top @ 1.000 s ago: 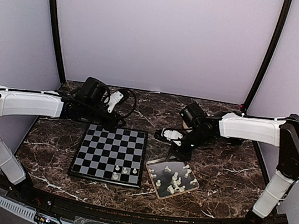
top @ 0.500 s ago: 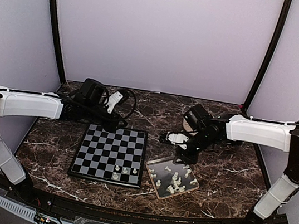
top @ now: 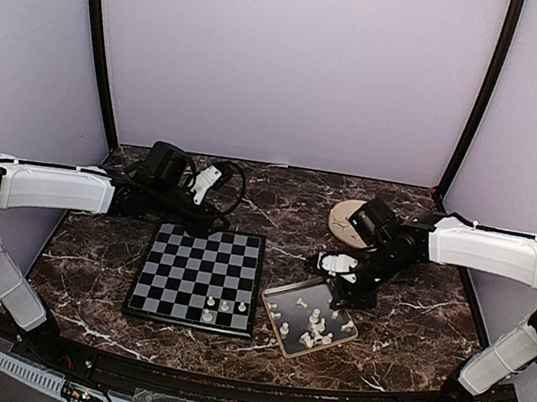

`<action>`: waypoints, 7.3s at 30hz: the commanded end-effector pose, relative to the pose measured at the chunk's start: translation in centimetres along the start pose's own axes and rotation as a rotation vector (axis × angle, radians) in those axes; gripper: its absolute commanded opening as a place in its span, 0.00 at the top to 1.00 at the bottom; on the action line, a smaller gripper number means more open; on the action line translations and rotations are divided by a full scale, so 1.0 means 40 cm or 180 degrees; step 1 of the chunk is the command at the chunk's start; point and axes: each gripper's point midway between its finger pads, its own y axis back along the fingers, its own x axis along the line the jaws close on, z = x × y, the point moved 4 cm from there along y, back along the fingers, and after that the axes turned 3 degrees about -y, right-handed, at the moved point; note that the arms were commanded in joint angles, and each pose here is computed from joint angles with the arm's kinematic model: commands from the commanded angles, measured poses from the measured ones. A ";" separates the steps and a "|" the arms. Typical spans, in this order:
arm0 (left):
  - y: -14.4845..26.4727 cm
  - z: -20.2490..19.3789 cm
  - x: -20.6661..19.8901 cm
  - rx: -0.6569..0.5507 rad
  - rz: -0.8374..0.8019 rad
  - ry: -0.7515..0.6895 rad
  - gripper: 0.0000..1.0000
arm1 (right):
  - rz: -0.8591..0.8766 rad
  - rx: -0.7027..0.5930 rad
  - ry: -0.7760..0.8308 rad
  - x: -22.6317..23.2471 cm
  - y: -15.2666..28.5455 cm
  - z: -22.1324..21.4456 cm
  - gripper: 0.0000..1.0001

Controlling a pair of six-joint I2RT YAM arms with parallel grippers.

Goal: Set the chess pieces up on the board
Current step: Pick up the knight from the storage box, then place the knight at g1, then adjust the king in the storage box.

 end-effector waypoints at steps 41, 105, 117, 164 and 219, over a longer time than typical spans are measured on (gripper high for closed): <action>0.016 0.025 -0.008 -0.0093 -0.0050 -0.0043 0.56 | 0.0138 0.0382 0.0257 0.032 -0.118 0.005 0.86; 0.148 0.088 0.066 -0.0429 0.0913 -0.0062 0.54 | 0.0523 0.0286 0.1208 0.211 -0.237 0.457 0.87; 0.146 0.087 0.064 -0.0425 0.0892 -0.0072 0.54 | 0.0509 0.0342 0.1204 0.209 -0.262 0.454 0.85; 0.072 -0.018 -0.114 0.0180 -0.0262 -0.0398 0.58 | 0.0070 -0.0056 0.0088 0.020 -0.009 0.095 0.69; -0.014 -0.232 -0.376 0.1194 -0.0654 -0.2045 0.52 | 0.0173 0.0151 -0.0154 -0.021 -0.131 0.060 0.86</action>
